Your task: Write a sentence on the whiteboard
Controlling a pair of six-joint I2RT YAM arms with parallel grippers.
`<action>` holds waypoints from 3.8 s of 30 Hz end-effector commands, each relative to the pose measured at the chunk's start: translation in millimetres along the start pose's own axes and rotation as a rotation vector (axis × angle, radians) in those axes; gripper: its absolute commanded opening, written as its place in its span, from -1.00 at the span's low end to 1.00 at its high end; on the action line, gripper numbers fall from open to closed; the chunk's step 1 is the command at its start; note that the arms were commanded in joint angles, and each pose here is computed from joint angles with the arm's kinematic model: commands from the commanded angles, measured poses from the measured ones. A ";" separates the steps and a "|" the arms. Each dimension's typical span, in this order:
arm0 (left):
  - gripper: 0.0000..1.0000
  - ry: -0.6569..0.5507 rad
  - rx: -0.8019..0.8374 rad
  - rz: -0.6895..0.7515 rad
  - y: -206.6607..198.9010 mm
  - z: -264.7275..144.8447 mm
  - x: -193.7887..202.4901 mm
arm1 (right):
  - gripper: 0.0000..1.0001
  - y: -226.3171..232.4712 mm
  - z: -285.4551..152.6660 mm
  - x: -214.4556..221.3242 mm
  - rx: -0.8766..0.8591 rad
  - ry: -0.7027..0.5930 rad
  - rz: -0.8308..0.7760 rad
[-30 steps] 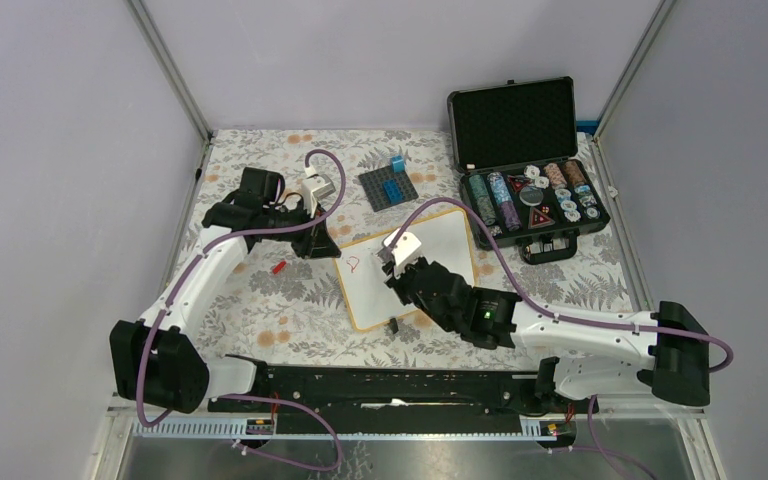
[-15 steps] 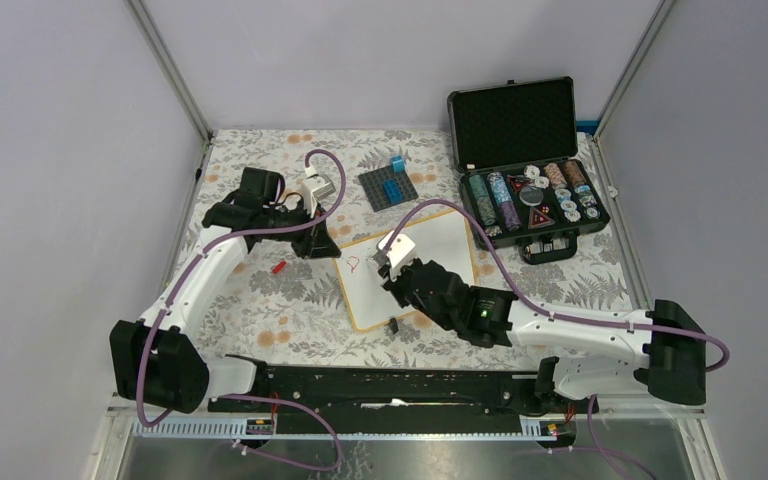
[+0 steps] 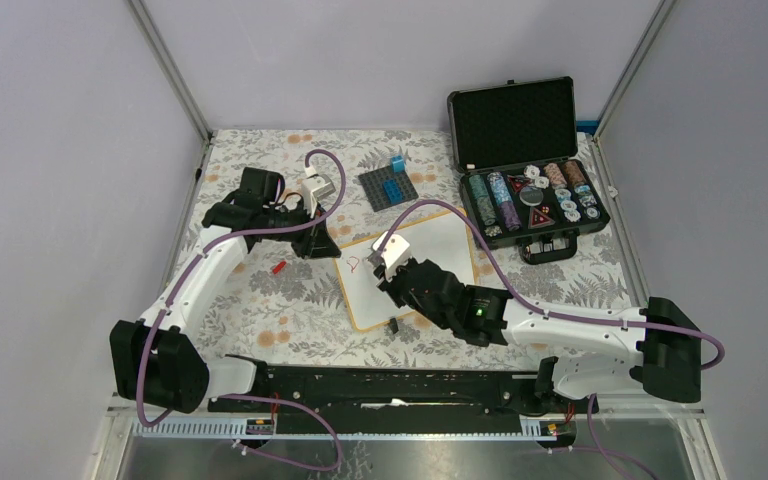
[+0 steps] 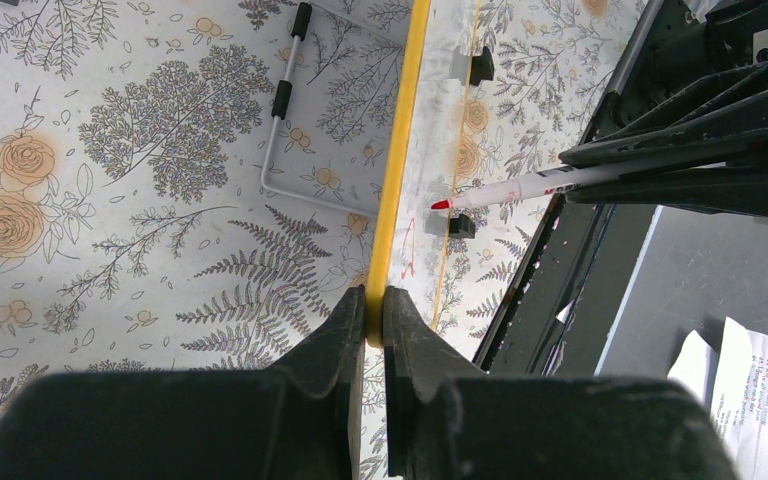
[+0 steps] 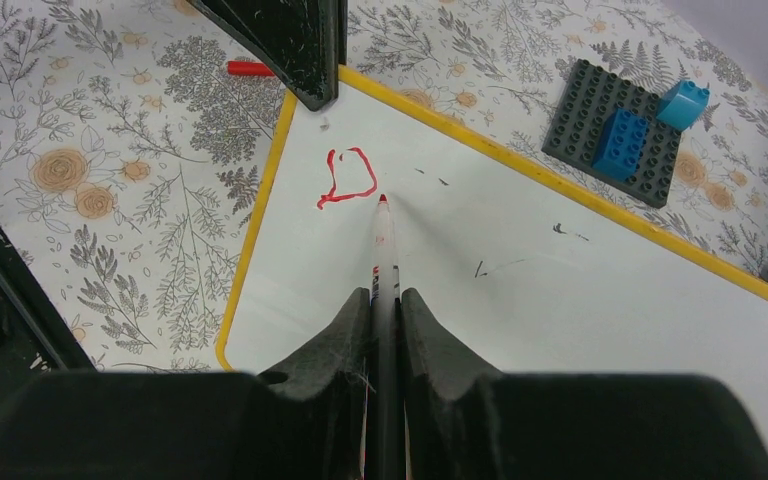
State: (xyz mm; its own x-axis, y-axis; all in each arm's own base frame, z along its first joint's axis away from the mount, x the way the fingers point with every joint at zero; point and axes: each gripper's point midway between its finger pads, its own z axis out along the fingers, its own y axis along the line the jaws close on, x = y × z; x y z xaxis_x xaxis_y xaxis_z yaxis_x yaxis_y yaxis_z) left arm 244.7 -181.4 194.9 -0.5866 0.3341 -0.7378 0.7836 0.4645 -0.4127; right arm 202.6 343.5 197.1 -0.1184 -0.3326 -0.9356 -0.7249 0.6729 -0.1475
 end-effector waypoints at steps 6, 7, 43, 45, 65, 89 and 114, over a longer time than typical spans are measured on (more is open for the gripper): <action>-1.00 -0.013 0.024 0.035 -3.0 -0.2 -8.9 | -1.00 -2.0 4.1 -33.8 0.007 -0.084 0.018; -1.00 -0.013 0.024 0.035 -3.2 -0.2 -8.8 | -1.00 -2.6 4.6 -33.7 0.011 -0.083 0.015; -1.00 -0.012 0.017 0.032 -1.5 -0.3 -10.2 | -1.00 -10.8 -1.1 -2.1 0.037 -0.007 0.046; -1.00 -0.012 0.018 0.033 -1.6 -0.2 -9.9 | -1.00 -9.1 -0.8 0.8 0.030 -0.001 0.050; -1.00 -0.011 0.022 0.031 -1.7 0.3 -9.8 | -1.00 -3.7 -1.0 -29.0 -0.010 -0.072 0.054; -1.00 -0.012 0.017 0.034 -2.4 -0.6 -8.9 | -1.00 -13.4 10.3 -29.0 0.070 -0.061 0.033; -1.00 -0.013 0.017 0.034 -1.3 -0.4 -11.2 | -1.00 -9.8 3.0 10.8 0.044 0.038 0.040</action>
State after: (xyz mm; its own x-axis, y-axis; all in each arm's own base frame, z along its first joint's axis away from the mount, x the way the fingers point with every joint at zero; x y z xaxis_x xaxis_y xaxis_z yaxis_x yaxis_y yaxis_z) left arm 246.7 -181.7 193.5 -0.5921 0.3344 -0.7332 0.7805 0.4647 -0.4182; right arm 210.1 340.6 189.2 -0.1549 -0.3384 -0.9282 -0.6944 0.7055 -0.1414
